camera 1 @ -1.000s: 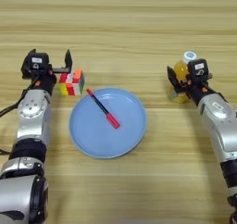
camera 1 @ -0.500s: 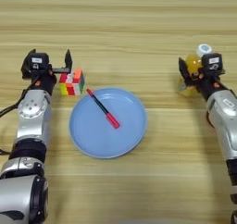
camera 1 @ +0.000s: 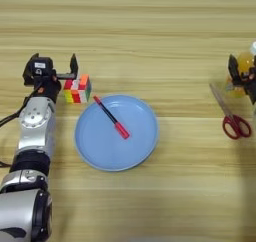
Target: Move the objects on the table
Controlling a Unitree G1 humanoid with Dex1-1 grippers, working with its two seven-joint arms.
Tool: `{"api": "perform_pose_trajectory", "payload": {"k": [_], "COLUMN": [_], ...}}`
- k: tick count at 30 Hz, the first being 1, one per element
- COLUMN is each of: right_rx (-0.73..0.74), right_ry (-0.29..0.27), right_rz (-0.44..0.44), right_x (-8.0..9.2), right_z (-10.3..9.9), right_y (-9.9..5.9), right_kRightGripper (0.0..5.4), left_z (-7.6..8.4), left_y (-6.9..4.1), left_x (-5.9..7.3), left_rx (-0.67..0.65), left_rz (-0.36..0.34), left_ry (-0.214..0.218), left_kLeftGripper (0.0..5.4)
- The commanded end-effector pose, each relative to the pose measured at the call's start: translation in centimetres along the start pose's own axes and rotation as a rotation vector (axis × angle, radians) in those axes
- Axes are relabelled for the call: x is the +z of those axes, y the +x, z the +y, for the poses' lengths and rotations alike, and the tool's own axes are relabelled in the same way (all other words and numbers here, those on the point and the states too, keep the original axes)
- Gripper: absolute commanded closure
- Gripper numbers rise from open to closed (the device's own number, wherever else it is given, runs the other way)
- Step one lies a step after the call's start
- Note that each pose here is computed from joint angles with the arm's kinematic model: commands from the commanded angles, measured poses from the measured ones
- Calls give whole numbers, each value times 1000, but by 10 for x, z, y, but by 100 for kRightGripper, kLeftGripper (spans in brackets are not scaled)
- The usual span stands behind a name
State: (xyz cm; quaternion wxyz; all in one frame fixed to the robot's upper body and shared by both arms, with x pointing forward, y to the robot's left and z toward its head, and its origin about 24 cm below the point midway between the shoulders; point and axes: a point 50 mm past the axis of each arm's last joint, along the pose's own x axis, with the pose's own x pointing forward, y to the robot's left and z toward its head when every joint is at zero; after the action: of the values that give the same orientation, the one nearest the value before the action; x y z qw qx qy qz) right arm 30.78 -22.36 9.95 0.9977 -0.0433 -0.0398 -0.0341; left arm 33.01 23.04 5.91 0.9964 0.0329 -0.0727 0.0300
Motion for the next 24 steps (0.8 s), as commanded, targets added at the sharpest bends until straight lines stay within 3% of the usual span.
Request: {"api": "perform_pose_trajectory", "payload": {"k": [1,19,24], "right_rx": [-46,-48,-29], "right_ry": [-30,-36,-41], "right_rz": [-27,59,28], "right_x": [5,-22,-17], "right_z": [-14,-19,-16], "right_y": [2,5,4], "right_kRightGripper": [189,189,125], "left_z": [3,4,4], "left_y": [1,2,2], "left_x": [-1,-1,-1], "left_rx": [0,2,2], "left_rz": [18,18,19], "left_ry": [11,9,9], "left_kLeftGripper": [0,0,0]}}
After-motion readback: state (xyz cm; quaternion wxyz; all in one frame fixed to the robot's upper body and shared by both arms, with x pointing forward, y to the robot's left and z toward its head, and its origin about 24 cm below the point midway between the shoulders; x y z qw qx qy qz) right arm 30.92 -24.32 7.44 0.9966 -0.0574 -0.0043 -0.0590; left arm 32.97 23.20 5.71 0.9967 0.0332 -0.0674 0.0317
